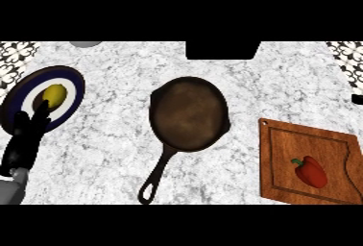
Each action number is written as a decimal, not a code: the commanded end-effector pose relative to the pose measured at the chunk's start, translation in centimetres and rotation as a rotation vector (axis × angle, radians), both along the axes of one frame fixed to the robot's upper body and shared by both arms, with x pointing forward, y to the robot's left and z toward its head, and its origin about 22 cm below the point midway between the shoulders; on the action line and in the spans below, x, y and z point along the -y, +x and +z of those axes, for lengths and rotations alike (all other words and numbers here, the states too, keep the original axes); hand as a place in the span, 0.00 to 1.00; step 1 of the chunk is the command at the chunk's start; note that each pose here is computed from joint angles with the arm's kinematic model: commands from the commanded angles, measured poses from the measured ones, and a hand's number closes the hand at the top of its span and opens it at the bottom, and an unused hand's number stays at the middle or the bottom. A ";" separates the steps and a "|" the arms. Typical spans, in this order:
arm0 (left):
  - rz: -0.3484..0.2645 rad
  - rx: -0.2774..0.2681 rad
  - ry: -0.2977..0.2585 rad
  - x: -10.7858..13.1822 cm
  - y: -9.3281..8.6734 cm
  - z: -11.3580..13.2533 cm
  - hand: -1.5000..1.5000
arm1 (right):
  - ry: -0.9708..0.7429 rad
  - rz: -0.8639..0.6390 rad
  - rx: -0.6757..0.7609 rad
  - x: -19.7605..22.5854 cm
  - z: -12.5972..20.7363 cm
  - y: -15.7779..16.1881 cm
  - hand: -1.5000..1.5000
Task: Pick the bell pepper from the cutting board and place it in the pan
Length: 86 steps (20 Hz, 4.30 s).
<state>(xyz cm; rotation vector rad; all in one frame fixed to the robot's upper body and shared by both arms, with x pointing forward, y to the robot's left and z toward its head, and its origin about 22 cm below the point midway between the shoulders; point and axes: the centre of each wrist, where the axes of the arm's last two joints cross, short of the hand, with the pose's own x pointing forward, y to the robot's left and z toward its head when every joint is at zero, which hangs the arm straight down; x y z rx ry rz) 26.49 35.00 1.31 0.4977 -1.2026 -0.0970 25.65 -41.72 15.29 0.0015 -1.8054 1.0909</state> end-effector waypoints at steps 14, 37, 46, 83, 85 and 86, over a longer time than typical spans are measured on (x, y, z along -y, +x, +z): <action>-0.009 -0.005 -0.008 -1.1 0.2 -0.7 0.50 | -0.784 0.165 0.036 -6.5 -0.9 -2.8 0.00; 0.000 -0.002 -0.007 -1.0 0.2 -0.7 0.50 | -0.930 0.127 0.044 -6.1 -9.2 -3.0 0.00; -0.005 -0.012 -0.011 0.1 -0.5 -0.8 0.50 | -0.905 0.111 0.059 -7.9 -11.0 -1.3 0.00; 0.027 -0.019 0.007 -0.6 -0.4 -0.7 0.50 | -0.705 -0.627 -0.013 -7.1 -13.5 -3.0 1.00; 0.025 -0.012 -0.003 -1.2 -0.8 0.0 0.50 | -0.625 -0.669 0.186 -8.6 -11.7 -3.5 1.00; 0.016 -0.019 -0.009 -1.1 -1.0 -0.3 0.50 | -0.554 -0.677 0.253 -9.5 -9.1 -2.2 1.00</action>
